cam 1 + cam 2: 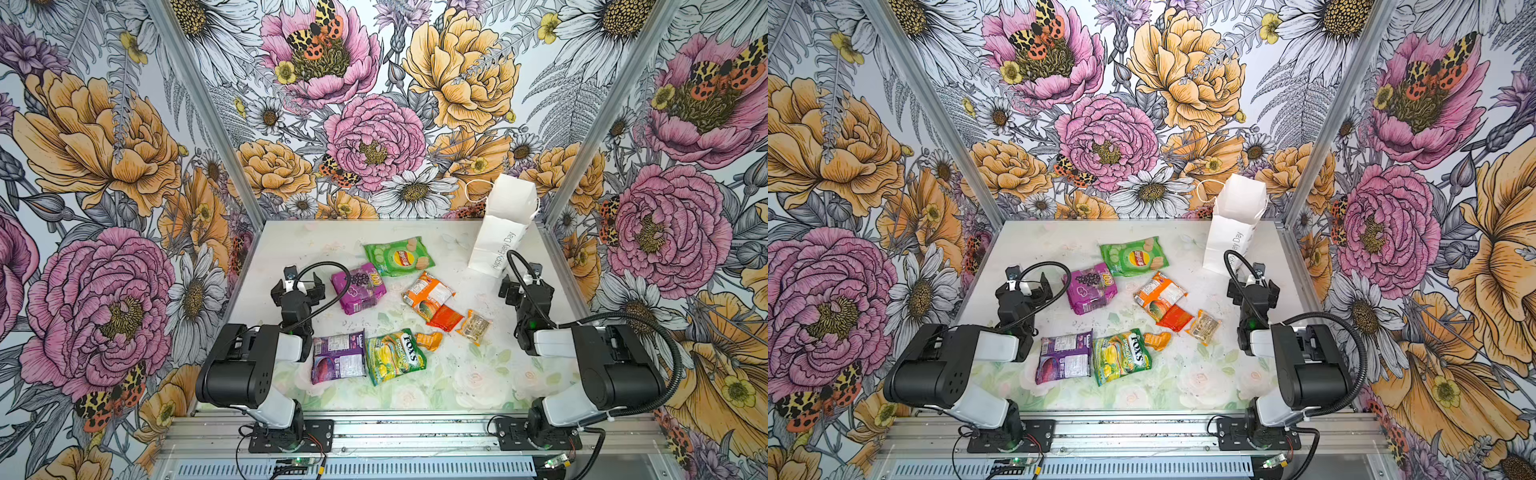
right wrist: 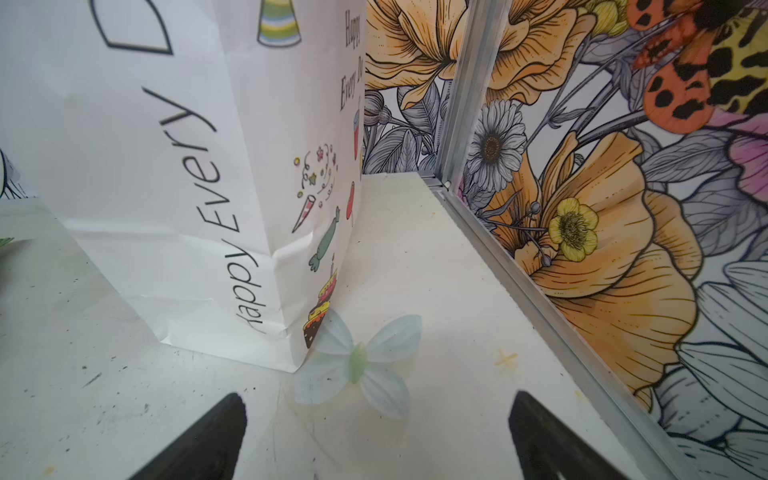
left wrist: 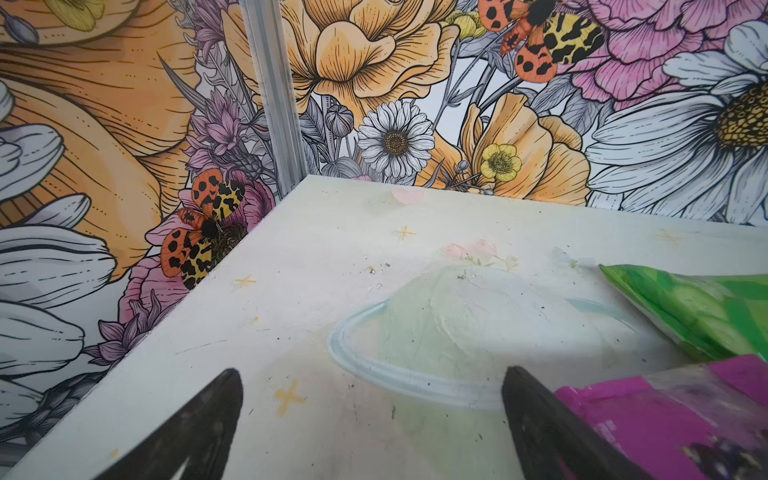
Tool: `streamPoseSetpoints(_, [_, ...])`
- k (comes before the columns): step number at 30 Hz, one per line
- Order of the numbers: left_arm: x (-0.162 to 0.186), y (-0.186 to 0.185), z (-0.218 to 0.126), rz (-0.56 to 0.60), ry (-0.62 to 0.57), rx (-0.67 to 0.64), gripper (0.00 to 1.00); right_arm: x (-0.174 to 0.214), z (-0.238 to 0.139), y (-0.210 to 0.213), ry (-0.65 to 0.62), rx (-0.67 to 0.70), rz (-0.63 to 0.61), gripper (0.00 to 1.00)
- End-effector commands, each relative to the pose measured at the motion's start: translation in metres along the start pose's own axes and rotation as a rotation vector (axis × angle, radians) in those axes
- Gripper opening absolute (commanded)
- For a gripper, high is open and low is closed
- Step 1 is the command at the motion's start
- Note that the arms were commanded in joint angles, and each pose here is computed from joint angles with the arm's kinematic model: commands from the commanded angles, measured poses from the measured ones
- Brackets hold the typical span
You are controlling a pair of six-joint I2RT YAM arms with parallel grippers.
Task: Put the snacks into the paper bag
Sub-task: 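Raise both arms from rest toward the snacks and the paper bag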
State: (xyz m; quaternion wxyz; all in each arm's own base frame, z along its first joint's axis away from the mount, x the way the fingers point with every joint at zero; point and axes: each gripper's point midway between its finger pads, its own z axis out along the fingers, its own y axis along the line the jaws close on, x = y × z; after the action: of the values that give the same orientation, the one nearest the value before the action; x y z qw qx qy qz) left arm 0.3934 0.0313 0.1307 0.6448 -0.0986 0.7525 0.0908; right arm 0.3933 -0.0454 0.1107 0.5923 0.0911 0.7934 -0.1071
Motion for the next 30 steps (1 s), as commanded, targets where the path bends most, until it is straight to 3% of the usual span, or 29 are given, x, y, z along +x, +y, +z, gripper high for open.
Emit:
streamPoseSetpoints(1, [-0.004, 0.0, 0.003, -0.007, -0.008, 0.007, 0.99, -0.004, 0.0, 0.001, -0.019, 0.003, 0.02, 1.0])
streamPoseSetpoints(21, [-0.001, -0.001, 0.007, -0.038, 0.017, 0.08, 0.99, -0.003, -0.001, 0.001, -0.017, 0.0, 0.024, 1.0])
streamPoseSetpoints(25, [-0.007, -0.004, -0.001, -0.035, -0.03, 0.103, 0.99, -0.004, -0.001, 0.001, -0.02, 0.002, 0.023, 1.0])
streamPoseSetpoints(28, [-0.016, -0.023, -0.024, 0.028, -0.103, 0.188, 0.99, -0.005, -0.002, 0.0, -0.028, 0.002, 0.024, 1.0])
streamPoseSetpoints(30, [-0.022, -0.029, -0.033, 0.071, -0.125, 0.171, 0.99, -0.007, -0.005, 0.0, -0.035, 0.002, 0.026, 1.0])
